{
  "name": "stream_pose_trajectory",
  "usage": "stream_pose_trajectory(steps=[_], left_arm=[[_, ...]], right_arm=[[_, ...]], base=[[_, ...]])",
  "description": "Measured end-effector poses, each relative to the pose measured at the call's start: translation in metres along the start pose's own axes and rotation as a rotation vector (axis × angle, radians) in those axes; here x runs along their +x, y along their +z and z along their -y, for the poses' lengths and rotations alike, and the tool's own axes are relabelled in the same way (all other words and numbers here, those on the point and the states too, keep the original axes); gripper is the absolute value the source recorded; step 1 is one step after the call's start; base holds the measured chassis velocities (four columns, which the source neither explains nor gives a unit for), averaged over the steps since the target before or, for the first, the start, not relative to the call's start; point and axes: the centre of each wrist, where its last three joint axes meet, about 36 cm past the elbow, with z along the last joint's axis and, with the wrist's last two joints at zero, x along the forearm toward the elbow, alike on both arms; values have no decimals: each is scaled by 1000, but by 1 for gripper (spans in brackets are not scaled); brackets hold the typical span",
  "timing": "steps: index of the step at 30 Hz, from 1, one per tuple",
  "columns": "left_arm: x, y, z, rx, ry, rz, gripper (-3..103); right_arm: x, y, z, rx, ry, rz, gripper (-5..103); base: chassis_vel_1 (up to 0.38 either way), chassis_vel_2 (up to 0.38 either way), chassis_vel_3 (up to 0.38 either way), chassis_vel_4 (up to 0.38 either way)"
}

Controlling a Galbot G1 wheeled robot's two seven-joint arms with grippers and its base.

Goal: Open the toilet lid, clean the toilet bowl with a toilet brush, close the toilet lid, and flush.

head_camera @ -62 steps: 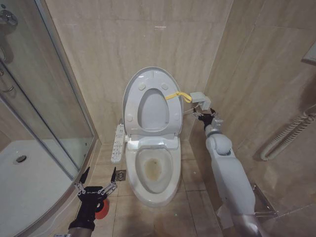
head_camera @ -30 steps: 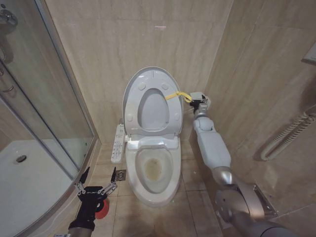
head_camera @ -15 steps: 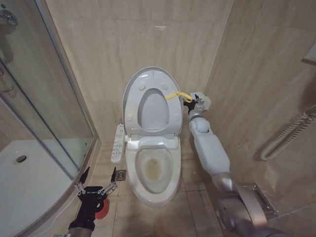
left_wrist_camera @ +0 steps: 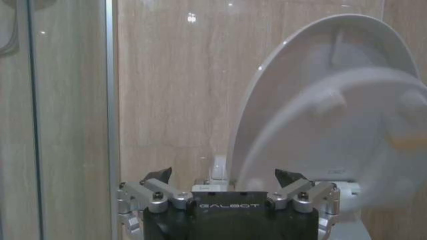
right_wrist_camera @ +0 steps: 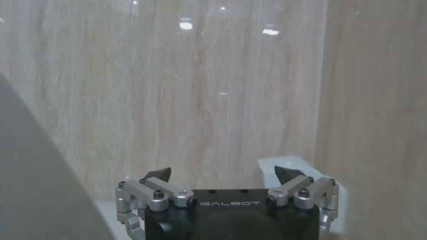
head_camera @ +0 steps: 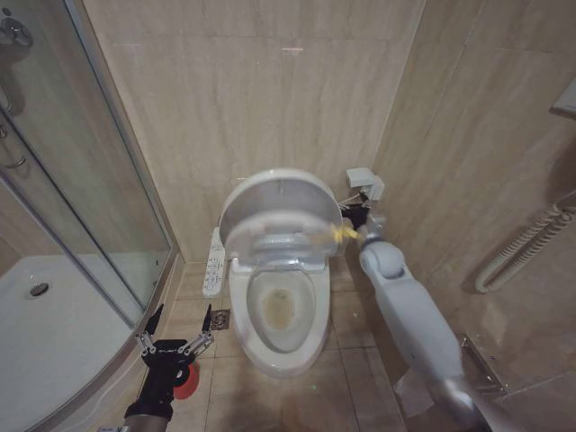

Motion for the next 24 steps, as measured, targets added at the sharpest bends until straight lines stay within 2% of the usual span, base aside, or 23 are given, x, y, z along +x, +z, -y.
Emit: stream_pose_trajectory(steps=[5,8,11,24], left_arm=[[0,0,0,0,0,0,100],[0,0,0,0,0,0,100],[0,0,0,0,0,0,100],[0,0,0,0,0,0,100]], right_arm=[[43,4,8,8,7,-26,100],[78,0,11,-9,14,-40,100],[94,-3,8,-30,13,-45,100],[115,-3,2,-43,42,-56,100]], base=[[0,0,0,0],[0,0,0,0],[0,0,0,0],[0,0,0,0]])
